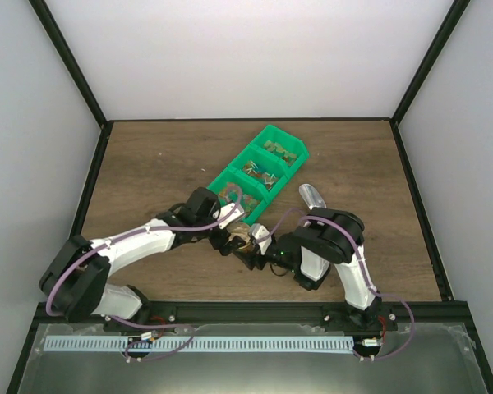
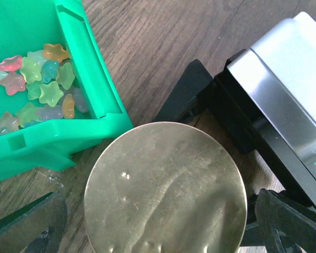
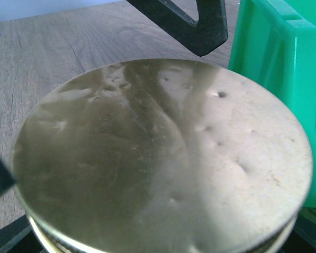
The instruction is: Pack the candies
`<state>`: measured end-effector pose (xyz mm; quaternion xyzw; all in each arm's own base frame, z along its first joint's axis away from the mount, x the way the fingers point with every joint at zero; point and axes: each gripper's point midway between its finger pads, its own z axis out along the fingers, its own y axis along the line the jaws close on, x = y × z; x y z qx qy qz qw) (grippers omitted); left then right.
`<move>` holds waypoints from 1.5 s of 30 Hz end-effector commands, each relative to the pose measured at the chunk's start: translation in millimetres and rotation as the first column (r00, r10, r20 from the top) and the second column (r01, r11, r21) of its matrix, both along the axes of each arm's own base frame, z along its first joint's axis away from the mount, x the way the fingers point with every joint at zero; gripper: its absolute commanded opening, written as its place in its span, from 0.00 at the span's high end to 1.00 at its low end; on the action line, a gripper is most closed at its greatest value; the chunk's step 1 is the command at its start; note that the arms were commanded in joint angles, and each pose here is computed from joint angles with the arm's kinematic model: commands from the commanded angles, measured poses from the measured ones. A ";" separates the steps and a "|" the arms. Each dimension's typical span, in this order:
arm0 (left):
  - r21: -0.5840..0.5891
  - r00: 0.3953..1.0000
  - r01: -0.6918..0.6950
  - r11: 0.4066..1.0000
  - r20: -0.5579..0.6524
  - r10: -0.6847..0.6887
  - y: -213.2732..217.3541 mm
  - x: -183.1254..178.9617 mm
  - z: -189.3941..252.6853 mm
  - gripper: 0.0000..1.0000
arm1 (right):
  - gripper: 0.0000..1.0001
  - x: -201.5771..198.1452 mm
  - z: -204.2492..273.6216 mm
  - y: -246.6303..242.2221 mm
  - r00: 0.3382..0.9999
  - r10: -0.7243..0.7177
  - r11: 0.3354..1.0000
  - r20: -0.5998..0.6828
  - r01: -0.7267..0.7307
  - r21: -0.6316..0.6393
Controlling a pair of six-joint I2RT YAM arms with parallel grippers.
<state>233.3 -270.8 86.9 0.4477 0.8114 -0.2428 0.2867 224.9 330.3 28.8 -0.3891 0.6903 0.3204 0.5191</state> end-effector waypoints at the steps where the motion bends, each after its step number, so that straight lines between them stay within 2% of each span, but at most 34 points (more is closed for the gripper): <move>1: 0.012 0.999 0.054 0.998 0.007 -0.054 -3.9 -4.8 4.9 0.00 | 0.36 -10.0 -19.4 -5.4 0.998 0.019 0.998 -0.052 -0.022 -0.058; 12: 0.044 0.998 0.056 0.997 0.009 -0.057 -5.6 -2.9 -3.0 0.00 | 0.36 -14.0 -19.0 -2.2 0.998 0.046 0.997 -0.047 -0.049 -0.059; 18: 0.073 0.997 0.075 0.994 0.018 -0.077 -4.0 -2.2 -6.9 0.04 | 0.37 -20.5 -16.0 1.2 0.995 0.088 0.995 -0.038 -0.090 -0.050; 27: 0.135 0.987 0.153 0.979 0.027 -0.158 6.5 -13.7 -15.4 0.10 | 0.38 -29.7 -12.1 5.3 0.989 0.147 0.988 -0.032 -0.148 -0.033; 31: 0.160 0.971 0.232 0.959 0.027 -0.239 10.5 -23.8 -18.4 0.13 | 0.38 -37.8 -10.1 8.3 0.980 0.196 0.980 -0.031 -0.196 -0.022; 37: 0.228 0.906 0.406 0.885 0.029 -0.423 19.7 -41.2 -27.9 0.15 | 0.40 -57.8 -4.4 14.6 0.947 0.321 0.947 -0.013 -0.321 0.004; 41: 0.267 0.792 0.575 0.773 0.053 -0.608 25.0 -55.5 -28.2 0.16 | 0.41 -72.0 -2.4 17.5 0.915 0.404 0.915 -0.001 -0.404 0.014; 45: 0.302 0.669 0.705 0.642 0.018 -0.743 30.6 -65.1 -31.2 0.16 | 0.41 -78.3 -2.5 19.0 0.898 0.439 0.898 -0.007 -0.439 0.022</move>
